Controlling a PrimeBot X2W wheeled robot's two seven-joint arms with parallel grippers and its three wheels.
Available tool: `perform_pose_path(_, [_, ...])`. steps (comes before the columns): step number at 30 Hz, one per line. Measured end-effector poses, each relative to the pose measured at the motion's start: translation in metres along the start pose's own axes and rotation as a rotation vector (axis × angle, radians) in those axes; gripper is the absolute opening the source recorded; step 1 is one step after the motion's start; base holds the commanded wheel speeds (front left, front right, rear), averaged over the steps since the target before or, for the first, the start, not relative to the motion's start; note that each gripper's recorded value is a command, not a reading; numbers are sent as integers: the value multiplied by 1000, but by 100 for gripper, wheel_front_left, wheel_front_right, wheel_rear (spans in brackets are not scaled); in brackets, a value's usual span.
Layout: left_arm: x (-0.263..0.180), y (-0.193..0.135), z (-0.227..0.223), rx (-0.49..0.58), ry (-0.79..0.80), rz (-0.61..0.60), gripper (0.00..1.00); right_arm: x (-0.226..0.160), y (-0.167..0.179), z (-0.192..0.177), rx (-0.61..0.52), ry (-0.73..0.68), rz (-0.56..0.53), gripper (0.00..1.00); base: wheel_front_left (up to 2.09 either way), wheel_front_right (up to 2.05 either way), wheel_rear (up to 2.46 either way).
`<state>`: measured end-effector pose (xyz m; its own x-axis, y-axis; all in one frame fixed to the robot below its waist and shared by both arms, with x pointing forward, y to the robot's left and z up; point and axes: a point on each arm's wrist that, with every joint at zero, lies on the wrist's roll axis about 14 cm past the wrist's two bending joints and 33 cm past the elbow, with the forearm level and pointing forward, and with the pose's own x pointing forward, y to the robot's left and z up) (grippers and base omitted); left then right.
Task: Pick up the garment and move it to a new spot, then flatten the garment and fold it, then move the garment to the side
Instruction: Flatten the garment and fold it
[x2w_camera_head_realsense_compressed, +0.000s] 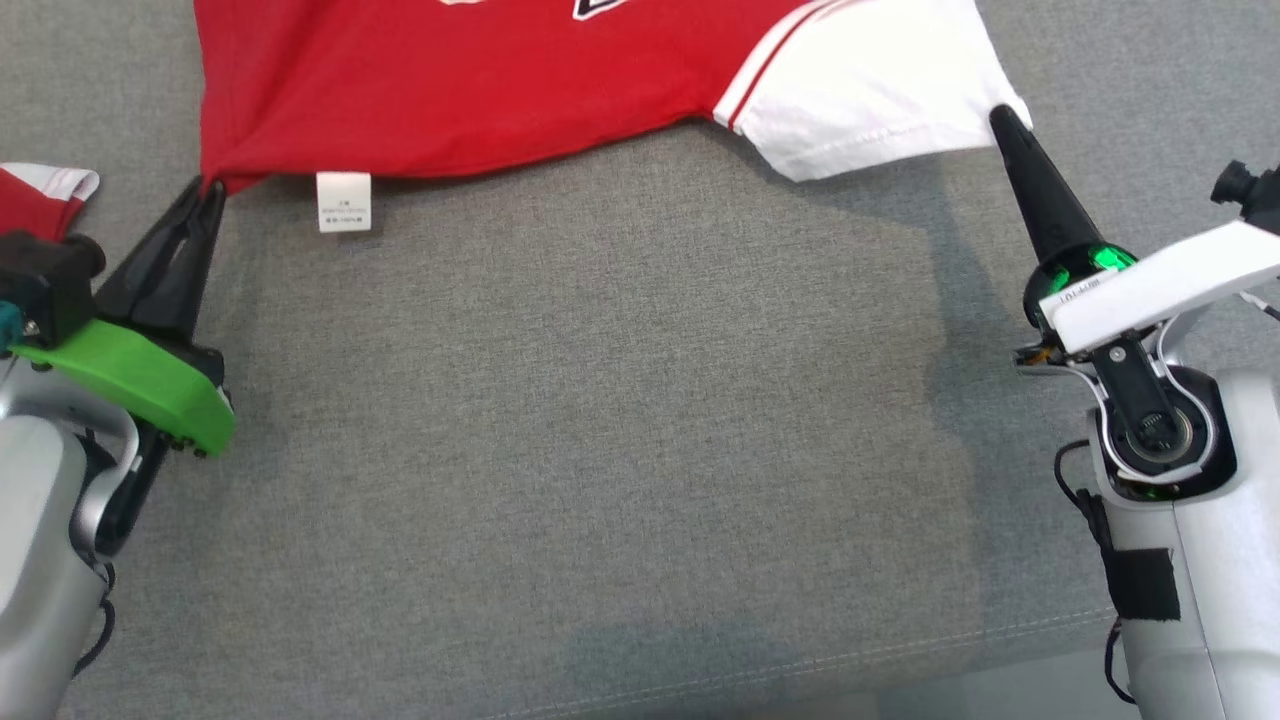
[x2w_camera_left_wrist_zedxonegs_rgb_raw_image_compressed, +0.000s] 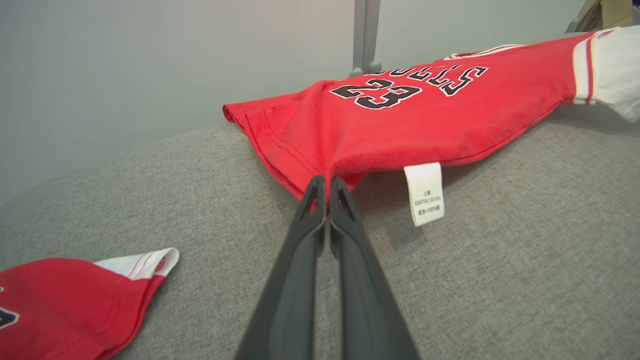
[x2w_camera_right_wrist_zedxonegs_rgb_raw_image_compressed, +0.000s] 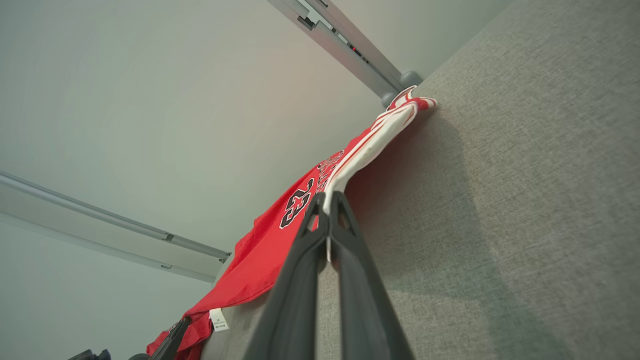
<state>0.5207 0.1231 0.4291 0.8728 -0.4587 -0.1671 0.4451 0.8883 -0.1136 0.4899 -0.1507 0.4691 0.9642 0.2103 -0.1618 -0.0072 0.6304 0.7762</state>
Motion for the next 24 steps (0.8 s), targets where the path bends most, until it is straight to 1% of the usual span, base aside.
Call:
perform_pose_path(4, [-16,-16,-1,4,7,-29,0,-24,-8,9,-45,-14,-36,0,0,0,0])
perform_pose_path(9, [-37,-26,0,-7,13,-30,0,-55,-20,13,-51,-16,-95,0,0,0,0])
perform_pose_path(16, [-63,-32,5,0,13,-25,0,-92,-20,-3,-6,41,-124,0,0,0,0])
perform_pose_path(22, [-85,-38,-11,-11,57,-17,0,-125,-35,-32,11,129,-187,0,0,0,0])
perform_pose_path(24, [-90,-38,-18,-16,72,-10,0,-131,-37,-42,-2,162,-198,0,0,0,0])
